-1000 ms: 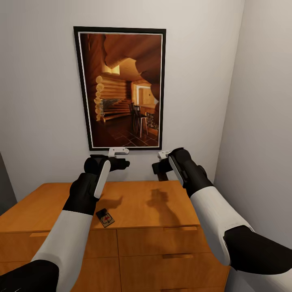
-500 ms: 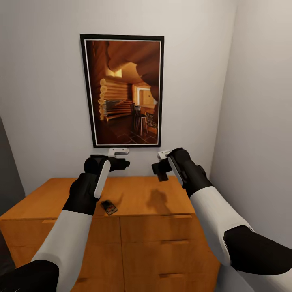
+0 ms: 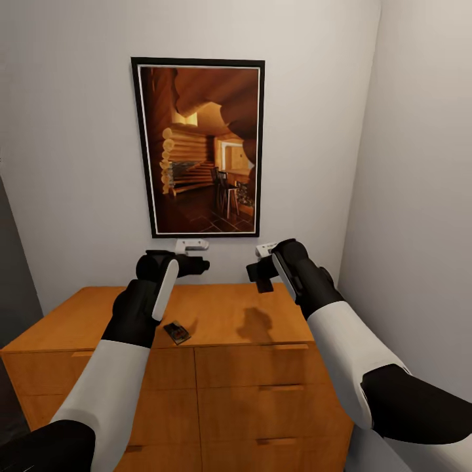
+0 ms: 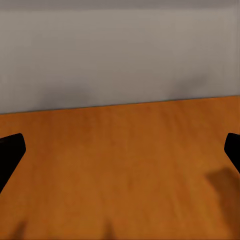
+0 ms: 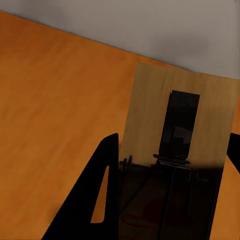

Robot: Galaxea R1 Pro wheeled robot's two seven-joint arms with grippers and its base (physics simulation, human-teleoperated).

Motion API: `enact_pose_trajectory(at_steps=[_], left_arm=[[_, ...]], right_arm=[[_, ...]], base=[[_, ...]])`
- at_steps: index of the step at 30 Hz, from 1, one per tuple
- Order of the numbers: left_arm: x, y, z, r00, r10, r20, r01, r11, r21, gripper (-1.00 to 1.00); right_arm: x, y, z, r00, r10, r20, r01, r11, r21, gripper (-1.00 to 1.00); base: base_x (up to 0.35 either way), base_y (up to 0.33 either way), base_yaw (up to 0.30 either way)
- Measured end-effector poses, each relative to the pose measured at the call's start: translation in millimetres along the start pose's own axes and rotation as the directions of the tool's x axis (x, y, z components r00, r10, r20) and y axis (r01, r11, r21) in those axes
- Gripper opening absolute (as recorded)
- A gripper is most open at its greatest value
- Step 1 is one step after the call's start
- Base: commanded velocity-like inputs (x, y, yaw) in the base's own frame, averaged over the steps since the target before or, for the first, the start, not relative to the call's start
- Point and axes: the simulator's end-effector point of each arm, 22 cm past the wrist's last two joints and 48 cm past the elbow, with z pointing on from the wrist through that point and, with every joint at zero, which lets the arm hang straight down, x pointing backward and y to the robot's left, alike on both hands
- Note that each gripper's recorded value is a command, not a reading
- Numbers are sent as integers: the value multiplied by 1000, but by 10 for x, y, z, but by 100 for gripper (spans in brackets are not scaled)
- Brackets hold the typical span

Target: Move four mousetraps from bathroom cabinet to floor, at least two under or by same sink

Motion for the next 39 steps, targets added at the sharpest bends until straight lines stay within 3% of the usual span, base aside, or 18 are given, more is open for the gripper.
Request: enact_pose_trajectory(at_steps=[17, 23, 31, 39], left_arm=[[70, 14, 45, 1000, 3, -19, -3, 1000, -6, 100], [101, 29, 62, 1000, 0, -28, 0, 1000, -12, 100], [301, 72, 169, 996, -3, -84, 1, 1000, -24, 100], [404, 280, 207, 993, -39, -111, 28, 994, -102, 100]], right_arm=[[5, -21, 3, 1000, 3, -1, -3, 1000, 7, -100], [11, -27, 2, 1000, 3, -3, -3, 1000, 10, -100], [2, -35, -12, 1000, 3, -1, -3, 1000, 15, -100], [2, -34, -14, 1000, 4, -1, -4, 1000, 14, -100]], base=[[0, 0, 6], [0, 0, 207], [0, 0, 261], [0, 0, 85]])
